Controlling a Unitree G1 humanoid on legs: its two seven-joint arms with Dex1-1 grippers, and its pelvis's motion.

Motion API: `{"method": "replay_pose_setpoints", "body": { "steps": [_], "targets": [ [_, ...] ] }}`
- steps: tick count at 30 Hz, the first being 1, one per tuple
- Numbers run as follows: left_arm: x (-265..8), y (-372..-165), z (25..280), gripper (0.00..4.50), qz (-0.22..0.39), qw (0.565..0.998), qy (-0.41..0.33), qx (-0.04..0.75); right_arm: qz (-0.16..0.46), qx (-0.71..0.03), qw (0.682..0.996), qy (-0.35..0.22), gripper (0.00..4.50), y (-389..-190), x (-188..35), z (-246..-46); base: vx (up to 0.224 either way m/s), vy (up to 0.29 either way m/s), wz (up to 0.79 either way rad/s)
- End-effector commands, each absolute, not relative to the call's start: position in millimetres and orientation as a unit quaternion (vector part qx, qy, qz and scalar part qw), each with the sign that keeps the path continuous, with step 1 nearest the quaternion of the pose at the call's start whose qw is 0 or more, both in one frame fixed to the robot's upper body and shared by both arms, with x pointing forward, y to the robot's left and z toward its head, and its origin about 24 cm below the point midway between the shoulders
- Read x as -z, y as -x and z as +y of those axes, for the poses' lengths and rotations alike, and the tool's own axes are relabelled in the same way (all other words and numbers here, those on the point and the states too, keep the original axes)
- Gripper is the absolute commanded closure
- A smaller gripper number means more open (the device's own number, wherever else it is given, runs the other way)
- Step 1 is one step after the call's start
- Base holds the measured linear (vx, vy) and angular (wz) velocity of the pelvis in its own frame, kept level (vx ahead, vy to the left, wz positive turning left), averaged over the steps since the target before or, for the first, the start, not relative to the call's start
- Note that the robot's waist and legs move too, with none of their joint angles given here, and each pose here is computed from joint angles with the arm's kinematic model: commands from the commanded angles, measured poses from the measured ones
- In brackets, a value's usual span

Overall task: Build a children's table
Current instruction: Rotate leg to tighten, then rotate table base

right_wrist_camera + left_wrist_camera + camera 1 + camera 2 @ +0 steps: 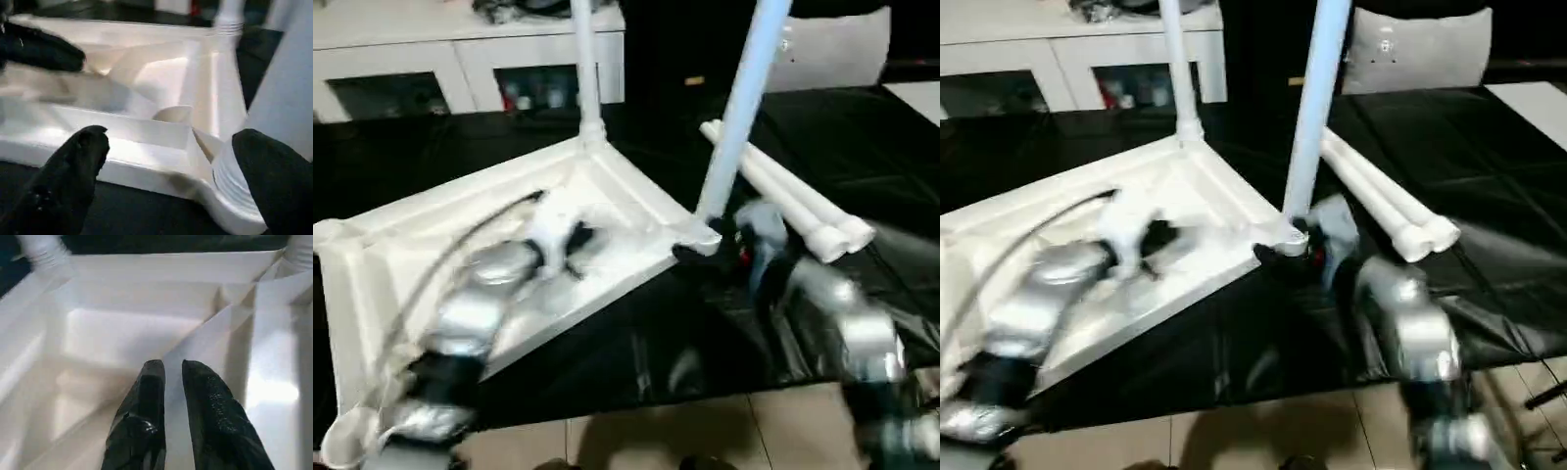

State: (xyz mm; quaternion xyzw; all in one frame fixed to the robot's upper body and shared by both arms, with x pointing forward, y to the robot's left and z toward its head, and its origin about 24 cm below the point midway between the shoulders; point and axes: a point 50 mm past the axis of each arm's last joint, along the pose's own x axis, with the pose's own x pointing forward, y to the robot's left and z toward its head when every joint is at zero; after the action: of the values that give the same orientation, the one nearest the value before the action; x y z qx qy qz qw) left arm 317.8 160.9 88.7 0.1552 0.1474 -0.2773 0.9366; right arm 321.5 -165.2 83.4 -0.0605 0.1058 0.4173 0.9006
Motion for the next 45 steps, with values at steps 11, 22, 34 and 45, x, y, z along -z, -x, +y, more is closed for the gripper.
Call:
{"method": "replay_pose_setpoints", "body": {
  "steps": [11,22,34,45],
  "targets": [
    [-96,-300,160,2.6,0.155,0.93,-0.152,0.295,0.084,-0.295,0.947,0.1,0.0,-377.9,-99,-185.8,0.0,0.0,0.0],
    [-96,-302,182,1.82,0.172,0.946,-0.174,0.212,0.07,-0.34,0.936,0.062,0.0,-357.1,-69,-166.0,0.0,0.0,0.0],
    [-88,-304,221,1.43,0.235,0.933,-0.252,0.107,0.167,-0.319,0.932,0.049,0.0,-315.7,-31,-154.3,0.0,0.0,0.0],
    [-85,-301,251,2.21,0.275,0.923,-0.268,0.03,0.196,-0.313,0.928,0.052,0.0,-318.7,-30,-129.5,0.0,0.0,0.0]
  ]
}}
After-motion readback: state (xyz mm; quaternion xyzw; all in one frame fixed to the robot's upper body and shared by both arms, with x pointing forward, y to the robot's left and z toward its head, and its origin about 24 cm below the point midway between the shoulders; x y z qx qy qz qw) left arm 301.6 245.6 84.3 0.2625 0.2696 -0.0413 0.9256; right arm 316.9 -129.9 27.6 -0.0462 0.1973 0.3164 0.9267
